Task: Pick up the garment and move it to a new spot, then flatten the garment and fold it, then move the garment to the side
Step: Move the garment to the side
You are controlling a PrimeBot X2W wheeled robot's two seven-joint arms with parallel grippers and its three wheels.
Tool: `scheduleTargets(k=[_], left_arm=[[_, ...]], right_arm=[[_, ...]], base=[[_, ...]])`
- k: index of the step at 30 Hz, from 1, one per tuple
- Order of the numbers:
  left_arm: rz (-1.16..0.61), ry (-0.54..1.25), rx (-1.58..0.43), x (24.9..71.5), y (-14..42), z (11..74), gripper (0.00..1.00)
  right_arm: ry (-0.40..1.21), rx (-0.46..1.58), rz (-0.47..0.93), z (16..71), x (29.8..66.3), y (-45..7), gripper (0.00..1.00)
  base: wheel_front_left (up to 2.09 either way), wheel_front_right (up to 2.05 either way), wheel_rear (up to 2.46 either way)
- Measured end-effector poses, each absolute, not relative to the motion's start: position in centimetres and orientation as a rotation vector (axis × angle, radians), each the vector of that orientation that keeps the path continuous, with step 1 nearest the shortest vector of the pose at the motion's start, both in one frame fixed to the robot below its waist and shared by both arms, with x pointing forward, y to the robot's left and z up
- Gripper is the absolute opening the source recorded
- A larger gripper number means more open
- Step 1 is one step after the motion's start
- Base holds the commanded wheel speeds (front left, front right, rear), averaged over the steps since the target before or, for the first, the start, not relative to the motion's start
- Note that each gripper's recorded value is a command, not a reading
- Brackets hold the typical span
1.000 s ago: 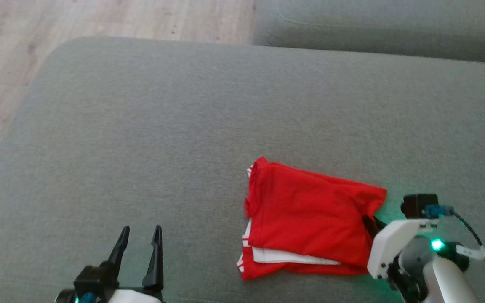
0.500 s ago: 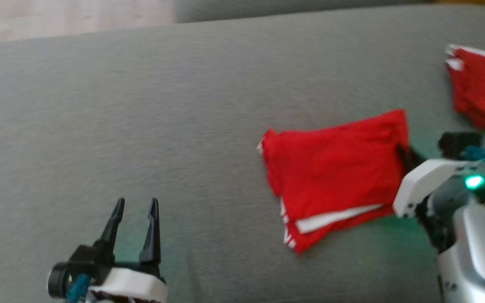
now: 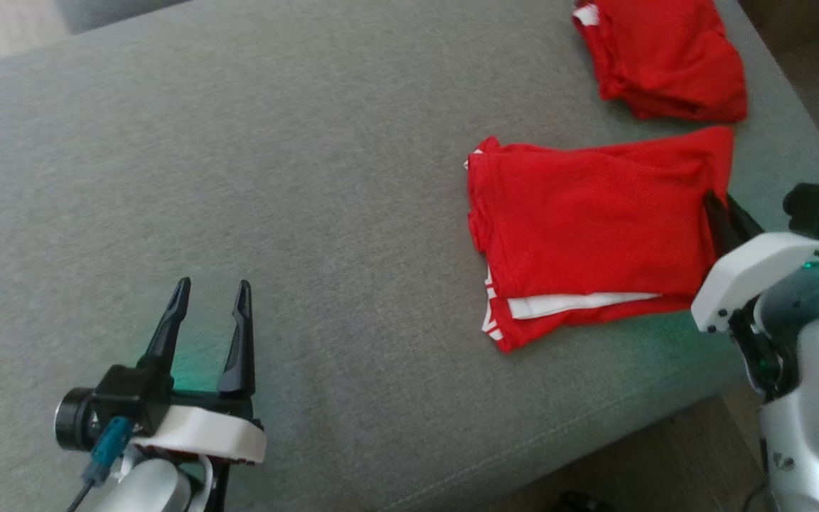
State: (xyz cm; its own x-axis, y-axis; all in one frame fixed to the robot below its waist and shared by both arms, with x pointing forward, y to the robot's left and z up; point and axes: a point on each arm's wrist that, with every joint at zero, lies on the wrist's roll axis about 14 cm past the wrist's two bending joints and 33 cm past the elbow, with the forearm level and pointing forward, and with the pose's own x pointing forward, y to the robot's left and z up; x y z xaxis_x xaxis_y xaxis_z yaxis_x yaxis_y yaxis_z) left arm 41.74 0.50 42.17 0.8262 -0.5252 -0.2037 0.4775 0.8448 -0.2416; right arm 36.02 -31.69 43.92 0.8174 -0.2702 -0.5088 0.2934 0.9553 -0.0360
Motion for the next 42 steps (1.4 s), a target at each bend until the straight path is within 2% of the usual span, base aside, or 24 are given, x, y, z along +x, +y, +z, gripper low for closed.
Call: scheduleTargets(k=[7, 16, 23, 28, 36, 42], left_arm=[[-0.540, 0.286, -0.183, 41.4, 0.4, 41.8, 1.00], [-0.435, 0.266, -0.191, 40.6, 3.5, 42.5, 1.00], [-0.355, 0.246, -0.198, 39.9, 5.9, 43.2, 1.00], [-0.315, 0.257, -0.196, 39.0, 7.4, 42.7, 1.00], [-0.287, 0.282, -0.192, 38.8, 8.4, 41.7, 1.00], [-0.294, 0.316, -0.177, 38.9, 8.6, 40.7, 1.00]], right_arm=[[0.492, 0.024, -0.265, 45.3, 37.8, -31.0, 0.00], [0.416, -0.008, -0.134, 49.1, 43.4, -27.5, 0.00], [0.380, -0.035, -0.100, 51.9, 47.4, -27.1, 0.00], [0.375, -0.064, -0.170, 53.3, 48.9, -30.3, 0.00], [0.399, -0.123, -0.318, 53.8, 48.9, -36.8, 0.00], [0.397, -0.127, -0.383, 53.4, 49.4, -39.3, 0.00]], base=[[0.00, 0.00, 0.00], [0.00, 0.00, 0.00], [0.00, 0.00, 0.00], [0.00, 0.00, 0.00], [0.00, 0.00, 0.00], [0.00, 0.00, 0.00]])
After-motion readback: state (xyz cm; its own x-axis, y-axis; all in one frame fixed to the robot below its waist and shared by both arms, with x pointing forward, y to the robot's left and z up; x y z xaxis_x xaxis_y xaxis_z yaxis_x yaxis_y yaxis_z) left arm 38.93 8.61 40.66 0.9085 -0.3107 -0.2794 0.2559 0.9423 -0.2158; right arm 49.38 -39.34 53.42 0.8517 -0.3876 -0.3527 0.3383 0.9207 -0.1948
